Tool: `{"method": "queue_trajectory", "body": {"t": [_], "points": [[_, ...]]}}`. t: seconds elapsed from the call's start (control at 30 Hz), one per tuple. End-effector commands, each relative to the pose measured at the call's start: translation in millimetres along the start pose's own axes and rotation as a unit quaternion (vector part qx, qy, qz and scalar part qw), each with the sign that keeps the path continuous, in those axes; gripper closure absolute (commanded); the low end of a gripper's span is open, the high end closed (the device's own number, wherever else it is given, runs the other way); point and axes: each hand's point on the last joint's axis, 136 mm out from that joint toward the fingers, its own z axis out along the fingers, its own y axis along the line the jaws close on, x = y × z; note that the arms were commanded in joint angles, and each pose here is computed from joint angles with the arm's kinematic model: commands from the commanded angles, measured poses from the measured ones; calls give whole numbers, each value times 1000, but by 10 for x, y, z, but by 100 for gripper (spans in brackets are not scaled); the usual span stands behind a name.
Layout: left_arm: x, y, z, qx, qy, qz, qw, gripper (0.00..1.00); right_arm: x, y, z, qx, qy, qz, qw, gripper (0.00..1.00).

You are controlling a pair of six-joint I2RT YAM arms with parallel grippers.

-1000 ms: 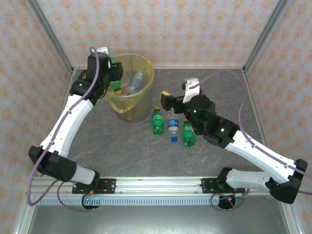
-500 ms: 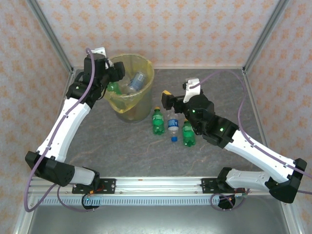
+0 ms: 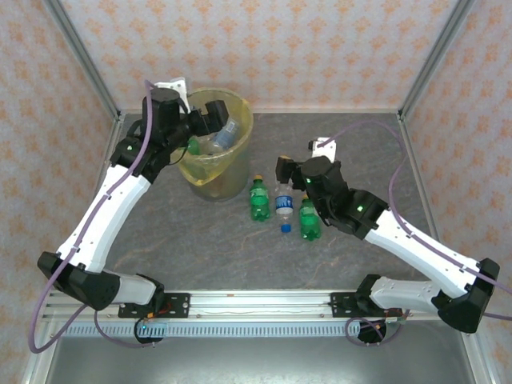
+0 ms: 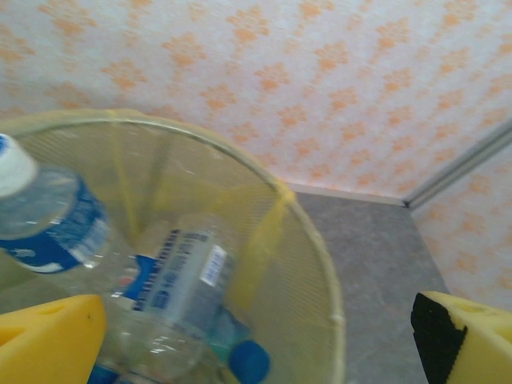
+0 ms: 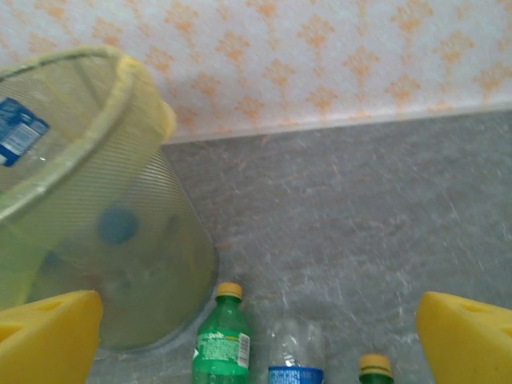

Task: Put the plastic bottles in the bin

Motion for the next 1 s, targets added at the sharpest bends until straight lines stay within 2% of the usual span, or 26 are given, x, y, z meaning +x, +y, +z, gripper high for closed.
{"method": "queue_trajectory", "body": {"t": [0.0, 0.3, 0.5, 0.73, 0.97], "points": [[-134, -306, -147, 51, -23, -15, 998, 1, 293, -271, -32, 33, 42, 33, 998, 0], [69, -624, -81, 94, 3, -20, 995, 1, 1125, -679, 37, 79, 155, 59, 983, 7], [86, -625, -33, 90, 6, -20, 996, 1, 1632, -841, 126, 82, 217, 83, 969, 16], [89, -672, -35, 103, 8, -20, 994, 1, 1950, -1071, 216, 104, 257, 105, 955, 20], [238, -1037, -67, 181, 31, -16, 983, 1, 2169, -1245, 249, 117, 282, 124, 944, 21]]}}
